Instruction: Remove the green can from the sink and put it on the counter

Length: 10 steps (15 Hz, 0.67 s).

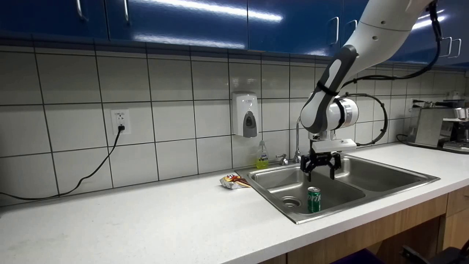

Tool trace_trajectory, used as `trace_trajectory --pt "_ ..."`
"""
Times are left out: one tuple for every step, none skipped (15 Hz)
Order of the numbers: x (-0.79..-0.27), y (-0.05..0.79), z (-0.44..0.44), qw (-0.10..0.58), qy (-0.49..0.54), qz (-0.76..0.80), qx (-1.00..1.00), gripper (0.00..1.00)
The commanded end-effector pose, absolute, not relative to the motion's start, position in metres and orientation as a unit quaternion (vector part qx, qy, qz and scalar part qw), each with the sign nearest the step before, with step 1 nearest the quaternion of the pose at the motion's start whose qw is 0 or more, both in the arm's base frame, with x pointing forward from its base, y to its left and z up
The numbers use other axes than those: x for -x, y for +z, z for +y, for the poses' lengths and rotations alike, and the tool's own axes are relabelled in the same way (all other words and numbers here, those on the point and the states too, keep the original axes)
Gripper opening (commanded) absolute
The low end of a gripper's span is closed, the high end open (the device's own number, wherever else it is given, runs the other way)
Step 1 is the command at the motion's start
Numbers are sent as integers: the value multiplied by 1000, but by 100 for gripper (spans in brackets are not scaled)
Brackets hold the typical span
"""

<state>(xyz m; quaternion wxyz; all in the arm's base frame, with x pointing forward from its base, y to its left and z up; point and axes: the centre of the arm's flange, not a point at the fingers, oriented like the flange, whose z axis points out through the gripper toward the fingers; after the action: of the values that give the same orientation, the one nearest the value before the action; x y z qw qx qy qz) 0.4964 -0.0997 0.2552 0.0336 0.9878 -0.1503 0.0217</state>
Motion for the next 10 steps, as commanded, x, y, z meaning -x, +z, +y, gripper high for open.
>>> trace_trajectory --pt "-536 240 -115 20 18 -143 -989 100" --pt "-542 236 -117 16 17 -145 -989 100" --pt "-548 231 -119 10 15 -146 -989 100" --pt "-553 227 -121 8 14 -150 -989 100" --pt "-559 223 -123 5 14 -153 -988 100" --pt "-563 219 -126 4 14 -155 -988 100" --pt "-568 216 -128 3 13 -158 -987 100" --pt "-571 213 -131 3 13 -159 -987 100" --pt "-574 210 -135 5 12 -162 -987 100" --pt "-576 208 -138 5 11 -164 -986 100"
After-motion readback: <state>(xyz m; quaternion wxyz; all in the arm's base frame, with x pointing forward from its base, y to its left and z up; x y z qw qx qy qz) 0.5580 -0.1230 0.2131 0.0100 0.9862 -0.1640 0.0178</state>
